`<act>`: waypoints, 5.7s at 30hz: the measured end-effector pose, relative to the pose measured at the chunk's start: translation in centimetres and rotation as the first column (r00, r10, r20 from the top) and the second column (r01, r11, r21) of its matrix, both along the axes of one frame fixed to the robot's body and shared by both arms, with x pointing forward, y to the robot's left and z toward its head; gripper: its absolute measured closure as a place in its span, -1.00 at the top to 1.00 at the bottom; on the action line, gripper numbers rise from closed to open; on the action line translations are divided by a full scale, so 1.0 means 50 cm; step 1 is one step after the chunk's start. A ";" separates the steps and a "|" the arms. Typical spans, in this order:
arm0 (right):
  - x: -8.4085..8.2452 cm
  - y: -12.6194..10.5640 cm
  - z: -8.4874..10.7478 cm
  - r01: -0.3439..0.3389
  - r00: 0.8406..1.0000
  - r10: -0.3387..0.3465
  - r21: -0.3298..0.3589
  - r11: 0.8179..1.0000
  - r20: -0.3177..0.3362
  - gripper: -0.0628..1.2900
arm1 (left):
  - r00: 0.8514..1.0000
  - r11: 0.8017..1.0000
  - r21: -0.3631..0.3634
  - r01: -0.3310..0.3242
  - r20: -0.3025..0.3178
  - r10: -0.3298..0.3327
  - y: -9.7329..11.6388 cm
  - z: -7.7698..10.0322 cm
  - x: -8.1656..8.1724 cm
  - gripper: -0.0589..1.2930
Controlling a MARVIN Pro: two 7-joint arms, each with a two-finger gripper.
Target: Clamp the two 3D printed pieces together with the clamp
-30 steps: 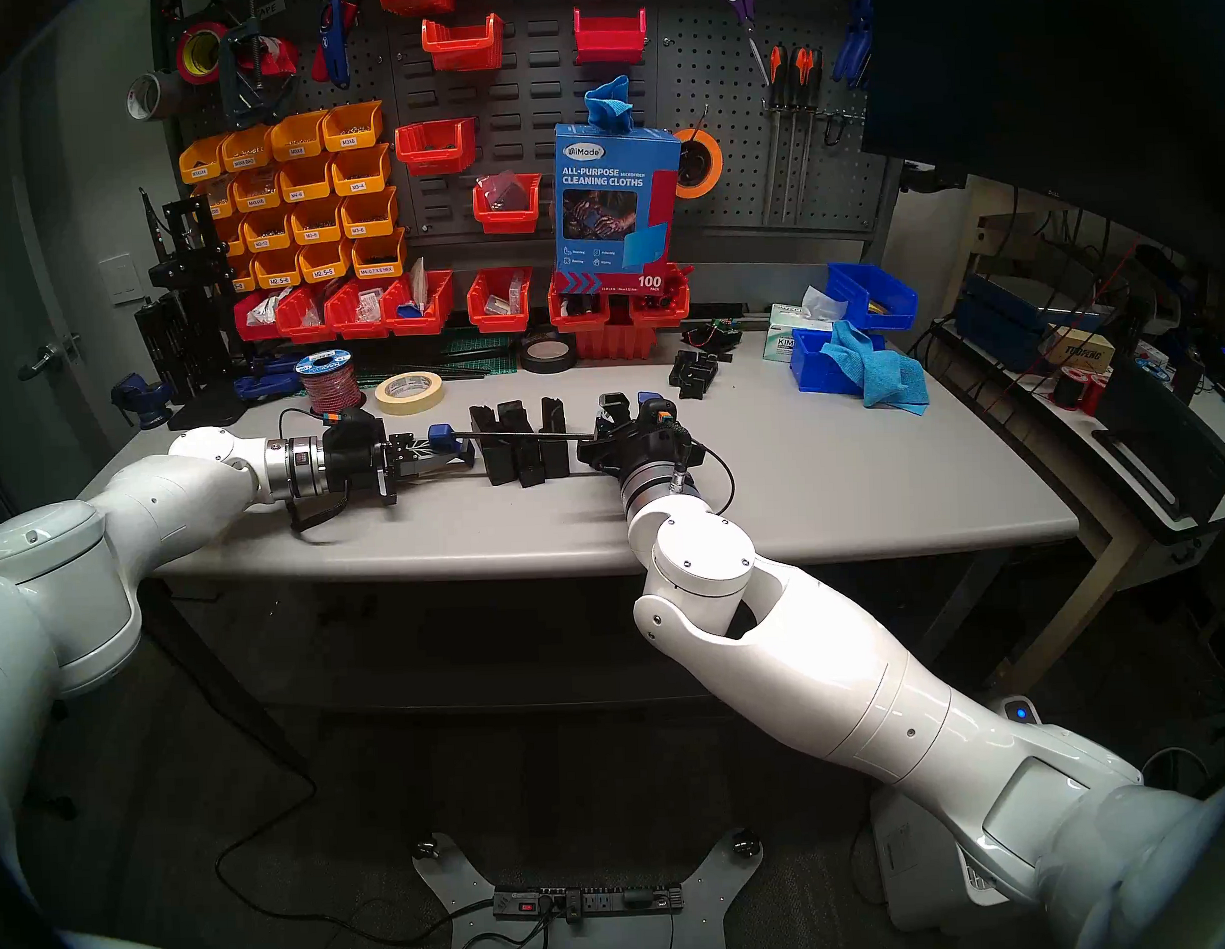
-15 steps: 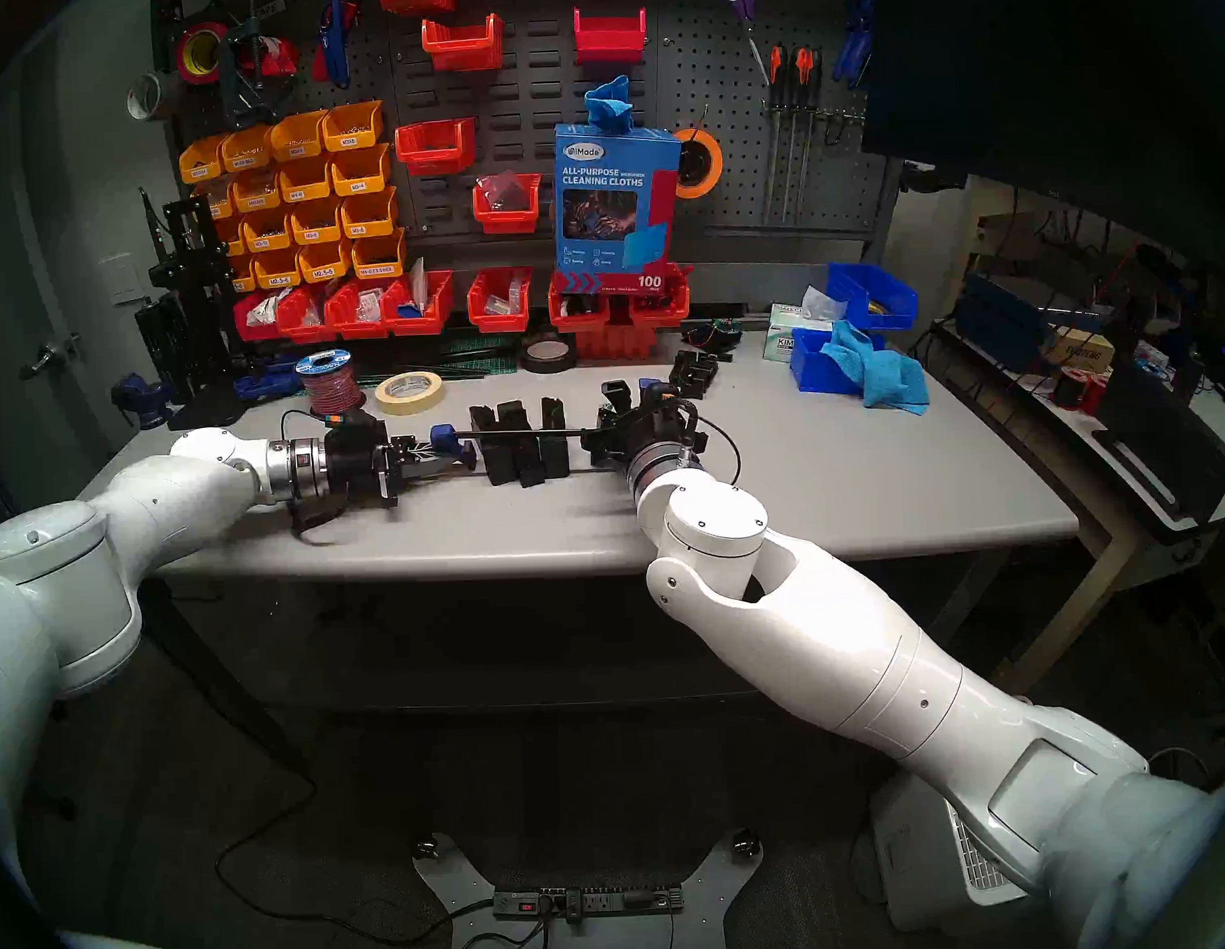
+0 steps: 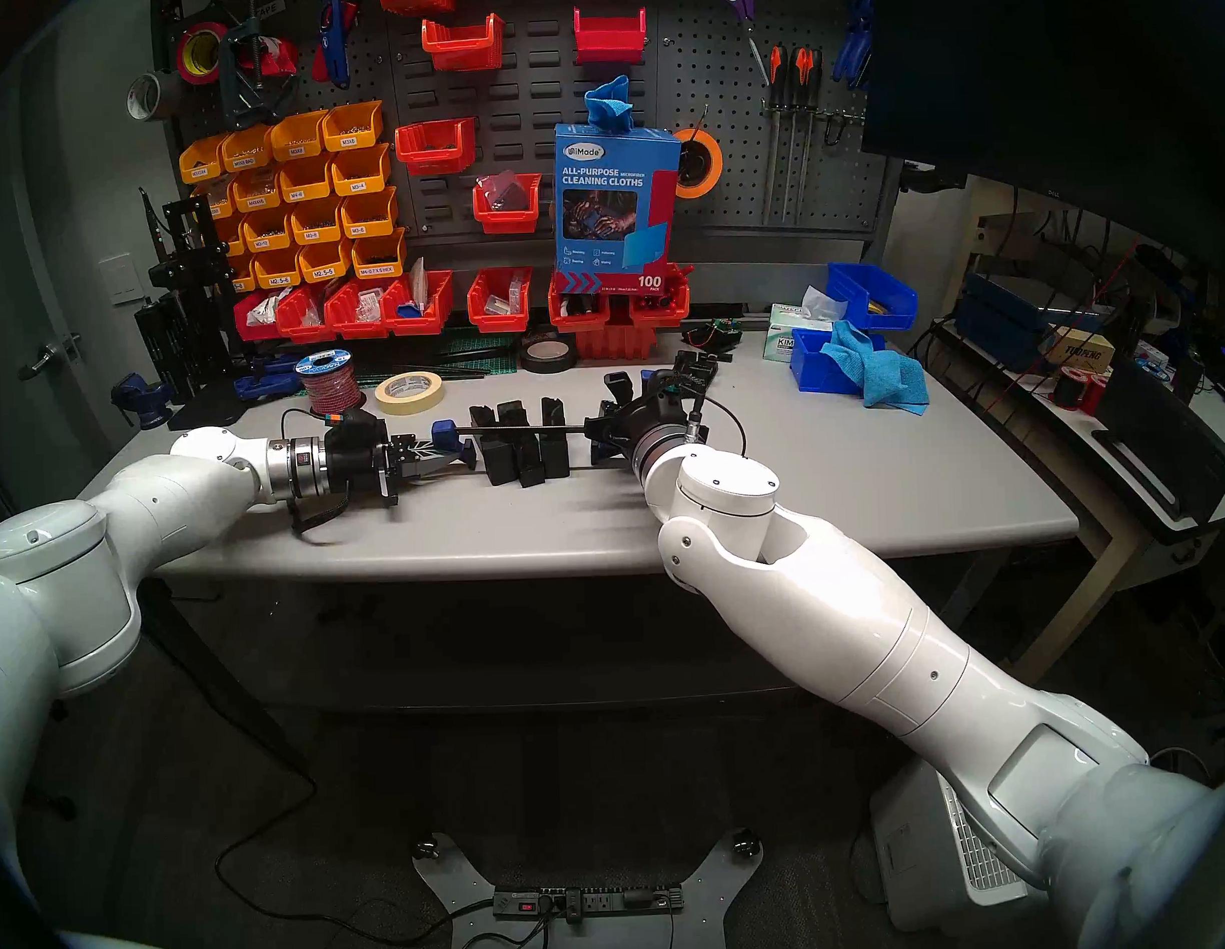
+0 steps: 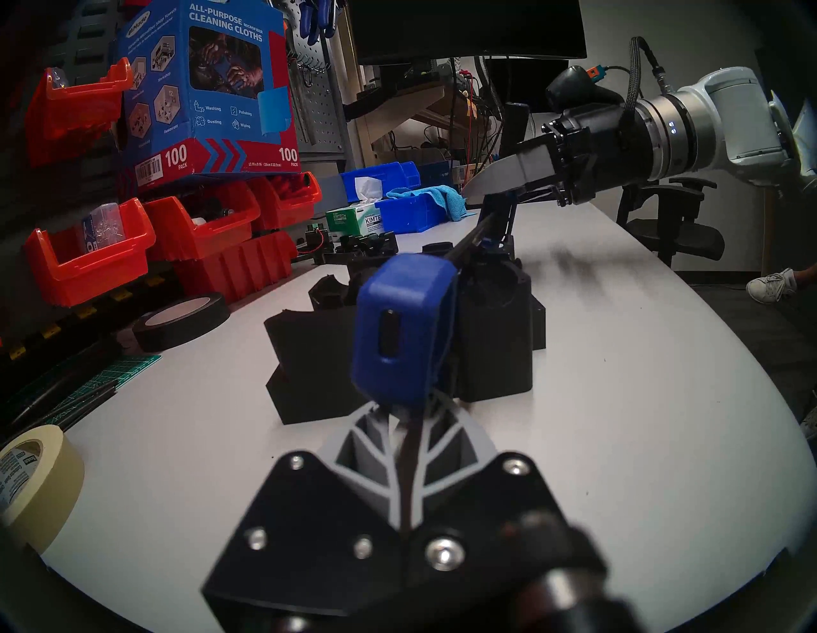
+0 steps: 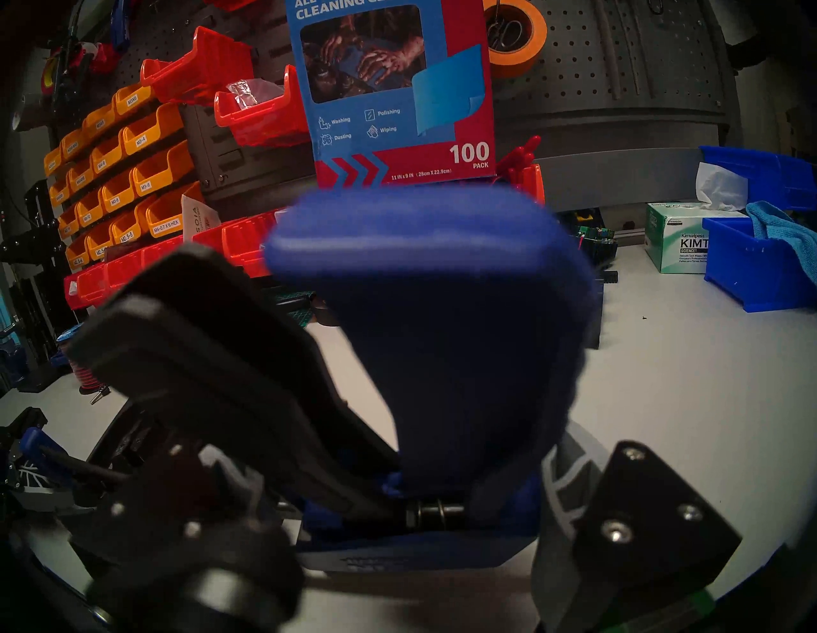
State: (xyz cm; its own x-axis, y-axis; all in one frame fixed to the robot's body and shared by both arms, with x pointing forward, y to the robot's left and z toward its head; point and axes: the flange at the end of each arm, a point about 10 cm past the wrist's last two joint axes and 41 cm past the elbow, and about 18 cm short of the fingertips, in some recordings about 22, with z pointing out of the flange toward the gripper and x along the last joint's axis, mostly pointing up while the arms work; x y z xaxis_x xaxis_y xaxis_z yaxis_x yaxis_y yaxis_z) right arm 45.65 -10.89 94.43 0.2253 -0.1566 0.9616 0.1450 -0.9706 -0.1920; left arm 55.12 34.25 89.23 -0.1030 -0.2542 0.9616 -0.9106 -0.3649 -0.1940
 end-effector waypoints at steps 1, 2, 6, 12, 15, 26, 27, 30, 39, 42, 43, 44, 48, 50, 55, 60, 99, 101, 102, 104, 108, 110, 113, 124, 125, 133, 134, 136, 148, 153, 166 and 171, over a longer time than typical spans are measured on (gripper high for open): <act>0.001 -0.001 0.002 -0.001 1.000 0.001 0.002 1.000 -0.005 0.11 | 1.000 1.000 -0.001 0.000 0.000 0.000 0.000 0.000 0.000 -0.93; 0.003 -0.002 0.003 -0.003 1.000 0.003 0.005 1.000 -0.012 0.11 | 1.000 1.000 -0.001 0.000 0.001 0.000 0.000 0.001 0.000 -0.93; 0.010 -0.005 0.009 -0.008 0.999 0.008 0.013 1.000 -0.032 0.11 | 1.000 1.000 -0.004 -0.001 0.002 0.001 -0.001 0.002 0.001 -0.93; 0.020 -0.009 0.016 -0.014 0.998 0.015 0.022 1.000 -0.058 0.11 | 1.000 1.000 -0.007 -0.001 0.002 0.001 -0.001 0.003 0.001 -0.93; 0.026 -0.011 0.019 -0.016 0.998 0.018 0.025 1.000 -0.068 0.11 | 1.000 1.000 -0.009 -0.002 0.002 0.002 -0.001 0.003 0.001 -0.93; 0.048 -0.014 0.028 -0.027 0.995 0.030 0.034 0.999 -0.099 0.11 | 1.000 1.000 -0.011 -0.003 0.001 0.003 0.000 0.002 0.001 -0.93; 0.050 -0.014 0.029 -0.027 0.994 0.031 0.033 0.999 -0.101 0.11 | 1.000 1.000 -0.011 -0.004 0.001 0.004 0.000 0.002 0.001 -0.93; 0.055 -0.014 0.030 -0.030 0.994 0.034 0.032 0.999 -0.106 0.11 | 1.000 1.000 -0.009 -0.004 0.000 0.004 0.001 0.002 0.000 -0.93; 0.067 -0.012 0.035 -0.042 0.992 0.045 0.023 0.999 -0.117 0.11 | 1.000 1.000 -0.004 -0.005 -0.005 0.005 0.003 -0.001 -0.001 -0.93; 0.070 -0.010 0.036 -0.047 0.992 0.049 0.020 0.999 -0.119 0.11 | 1.000 1.000 -0.002 -0.006 -0.006 0.006 0.005 -0.002 -0.002 -0.93; 0.070 -0.008 0.037 -0.049 0.992 0.051 0.019 0.999 -0.119 0.11 | 1.000 1.000 -0.001 -0.007 -0.007 0.007 0.006 -0.002 -0.002 -0.93; 0.071 -0.007 0.037 -0.051 0.991 0.053 0.018 0.999 -0.120 0.11 | 1.000 1.000 0.000 -0.008 -0.007 0.008 0.007 -0.002 -0.002 -0.93; 0.071 0.000 0.039 -0.060 0.991 0.061 0.013 0.998 -0.121 0.11 | 1.000 1.000 0.005 -0.015 -0.010 0.015 0.014 -0.003 -0.003 -0.93; 0.071 0.004 0.040 -0.064 0.990 0.065 0.011 0.998 -0.122 0.11 | 1.000 1.000 0.007 -0.018 -0.010 0.018 0.017 -0.004 -0.004 -0.93; 0.072 0.013 0.042 -0.074 0.989 0.074 0.006 0.997 -0.124 0.11 | 1.000 1.000 0.012 -0.026 -0.013 0.026 0.025 -0.004 -0.005 -0.93; 0.075 0.019 0.044 -0.078 0.989 0.077 0.001 0.997 -0.127 0.11 | 0.999 0.999 0.016 -0.028 -0.016 0.028 0.028 -0.005 -0.006 -0.93; 0.091 0.078 0.049 -0.091 0.986 0.089 -0.008 0.996 -0.140 0.11 | 0.998 0.998 0.035 -0.058 -0.030 0.059 0.065 -0.005 -0.016 -0.93; 0.092 0.082 0.050 -0.092 0.986 0.090 -0.008 0.996 -0.141 0.11 | 0.998 0.998 0.036 -0.059 -0.031 0.060 0.066 -0.005 -0.016 -0.93; 0.092 0.083 0.050 -0.092 0.986 0.090 -0.008 0.996 -0.141 0.11 | 0.998 0.998 0.036 -0.060 -0.031 0.061 0.067 -0.005 -0.016 -0.93; 0.092 0.087 0.050 -0.092 0.986 0.090 -0.008 0.996 -0.142 0.11 | 0.998 0.997 0.036 -0.061 -0.032 0.062 0.068 -0.005 -0.016 -0.93; 0.093 0.093 0.050 -0.092 0.986 0.090 -0.008 0.996 -0.143 0.11 | 0.997 0.997 0.037 -0.063 -0.033 0.064 0.070 -0.005 -0.017 -0.93; 0.094 0.096 0.050 -0.091 0.986 0.089 -0.008 0.996 -0.144 0.11 | 0.997 0.997 0.037 -0.064 -0.033 0.065 0.070 -0.005 -0.017 -0.93; 0.094 0.102 0.051 -0.093 0.985 0.091 -0.007 0.996 -0.145 0.11 | 0.997 0.997 0.037 -0.064 -0.034 0.065 0.071 -0.005 -0.017 -0.93; 0.096 0.120 0.051 -0.093 0.985 0.091 -0.004 0.996 -0.148 0.11 | 0.997 0.997 0.037 -0.066 -0.035 0.067 0.073 -0.005 -0.018 -0.93; 0.097 0.123 0.051 -0.092 0.985 0.091 -0.003 0.996 -0.148 0.11 | 0.997 0.997 0.037 -0.066 -0.036 0.068 0.073 -0.005 -0.018 -0.93; 0.098 0.137 0.051 -0.089 0.985 0.088 0.003 0.996 -0.147 0.11 | 0.997 0.997 0.039 -0.073 -0.036 0.074 0.079 -0.005 -0.019 -0.93; 0.098 0.139 0.051 -0.088 0.985 0.088 0.004 0.996 -0.147 0.11 | 0.997 0.996 0.040 -0.074 -0.036 0.075 0.080 -0.005 -0.019 -0.93; 0.098 0.143 0.051 -0.087 0.985 0.087 0.006 0.996 -0.146 0.11 | 0.996 0.996 0.041 -0.076 -0.036 0.078 0.082 -0.005 -0.019 -0.93; 0.098 0.167 0.050 -0.080 0.986 0.081 0.015 0.997 -0.143 0.11 | 0.995 0.995 0.045 -0.089 -0.036 0.090 0.093 -0.004 -0.021 -0.93; 0.096 0.179 0.050 -0.079 0.986 0.081 0.020 0.997 -0.142 0.11 | 0.995 0.995 0.046 -0.090 -0.036 0.092 0.094 -0.004 -0.022 -0.93; 0.092 0.206 0.049 -0.076 0.987 0.080 0.033 0.997 -0.140 0.11 | 0.995 0.995 0.046 -0.092 -0.036 0.093 0.095 -0.004 -0.022 -0.93; 0.090 0.217 0.049 -0.077 0.987 0.082 0.039 0.996 -0.139 0.11 | 0.995 0.995 0.046 -0.092 -0.036 0.094 0.096 -0.004 -0.022 -0.93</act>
State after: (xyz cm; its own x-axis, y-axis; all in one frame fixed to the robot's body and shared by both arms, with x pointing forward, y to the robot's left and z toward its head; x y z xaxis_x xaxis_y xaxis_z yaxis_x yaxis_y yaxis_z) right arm 50.15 -0.05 96.88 0.3705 -0.1642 0.9142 0.1907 -0.9498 -0.2479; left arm 54.03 39.04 89.04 -0.0406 -0.3034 0.9520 -0.8800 -0.4403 -0.1779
